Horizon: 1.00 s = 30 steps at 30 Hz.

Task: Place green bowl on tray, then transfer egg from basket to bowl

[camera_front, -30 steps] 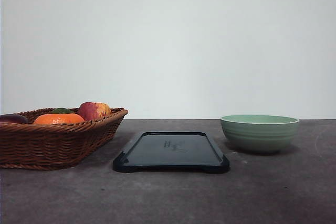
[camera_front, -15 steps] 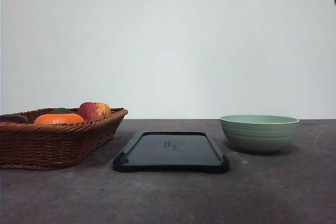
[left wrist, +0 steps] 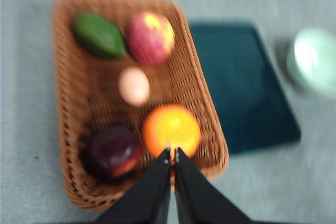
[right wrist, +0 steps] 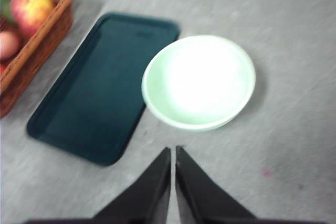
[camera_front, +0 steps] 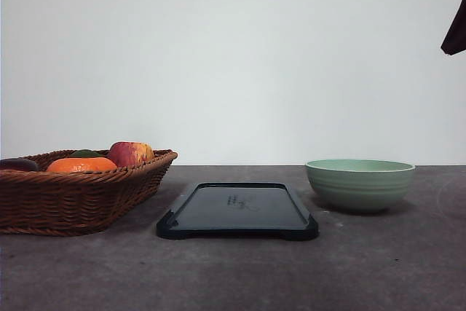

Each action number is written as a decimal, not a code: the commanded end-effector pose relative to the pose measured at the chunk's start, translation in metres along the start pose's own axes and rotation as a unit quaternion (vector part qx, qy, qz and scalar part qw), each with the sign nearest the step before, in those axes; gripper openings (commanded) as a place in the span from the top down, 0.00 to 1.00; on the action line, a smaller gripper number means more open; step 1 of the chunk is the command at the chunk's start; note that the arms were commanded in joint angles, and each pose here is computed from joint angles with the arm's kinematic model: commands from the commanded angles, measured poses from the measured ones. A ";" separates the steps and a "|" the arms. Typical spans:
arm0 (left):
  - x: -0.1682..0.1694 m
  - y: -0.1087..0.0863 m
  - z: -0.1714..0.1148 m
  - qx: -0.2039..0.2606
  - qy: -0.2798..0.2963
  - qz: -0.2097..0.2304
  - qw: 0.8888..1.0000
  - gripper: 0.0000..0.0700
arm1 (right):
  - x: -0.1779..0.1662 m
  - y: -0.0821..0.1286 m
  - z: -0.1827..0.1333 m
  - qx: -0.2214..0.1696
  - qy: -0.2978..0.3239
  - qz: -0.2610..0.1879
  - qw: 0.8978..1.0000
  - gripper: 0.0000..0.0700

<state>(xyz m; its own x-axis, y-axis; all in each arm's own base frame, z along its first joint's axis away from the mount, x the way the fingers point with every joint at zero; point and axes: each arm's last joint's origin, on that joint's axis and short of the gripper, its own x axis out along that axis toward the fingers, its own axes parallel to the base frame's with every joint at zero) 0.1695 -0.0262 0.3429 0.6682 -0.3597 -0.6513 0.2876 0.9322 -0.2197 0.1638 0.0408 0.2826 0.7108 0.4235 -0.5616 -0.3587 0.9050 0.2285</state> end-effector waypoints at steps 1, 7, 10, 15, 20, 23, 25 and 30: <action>-0.002 -0.004 0.007 0.041 -0.005 -0.008 0.999 1.00 | -0.001 0.002 0.005 -0.012 -0.002 0.010 1.000 0.99; 0.001 -0.009 0.008 0.055 -0.003 -0.020 0.998 0.92 | -0.001 0.002 0.003 -0.010 0.007 0.010 1.000 0.84; 0.001 -0.009 0.008 0.055 -0.005 -0.020 0.998 0.64 | -0.001 0.002 0.001 -0.007 0.014 0.009 1.000 0.52; 0.001 -0.009 0.010 0.058 -0.016 -0.020 0.998 0.48 | -0.001 0.002 0.000 -0.001 0.025 0.007 1.000 0.44; 0.001 -0.009 0.011 0.059 -0.019 -0.020 0.998 0.48 | -0.005 0.003 0.007 0.026 0.047 -0.003 0.999 0.45; 0.001 -0.009 0.011 0.056 -0.019 -0.020 0.998 0.48 | -0.004 0.003 0.020 0.043 0.071 -0.013 0.996 0.46; 0.001 -0.009 0.011 0.051 -0.019 -0.020 0.998 0.48 | -0.001 0.002 0.030 0.047 0.089 -0.029 0.994 0.48; 0.001 -0.009 0.011 0.045 -0.020 -0.020 0.999 0.48 | 0.013 -0.001 0.057 0.059 0.148 -0.060 0.985 0.52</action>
<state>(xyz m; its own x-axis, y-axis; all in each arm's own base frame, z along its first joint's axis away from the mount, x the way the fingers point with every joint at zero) 0.1746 -0.0347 0.3444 0.6645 -0.3920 -0.6362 0.3708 0.9121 -0.1746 0.2011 0.0457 0.3172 0.5365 0.3055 -0.7867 -0.2091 0.9512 0.2268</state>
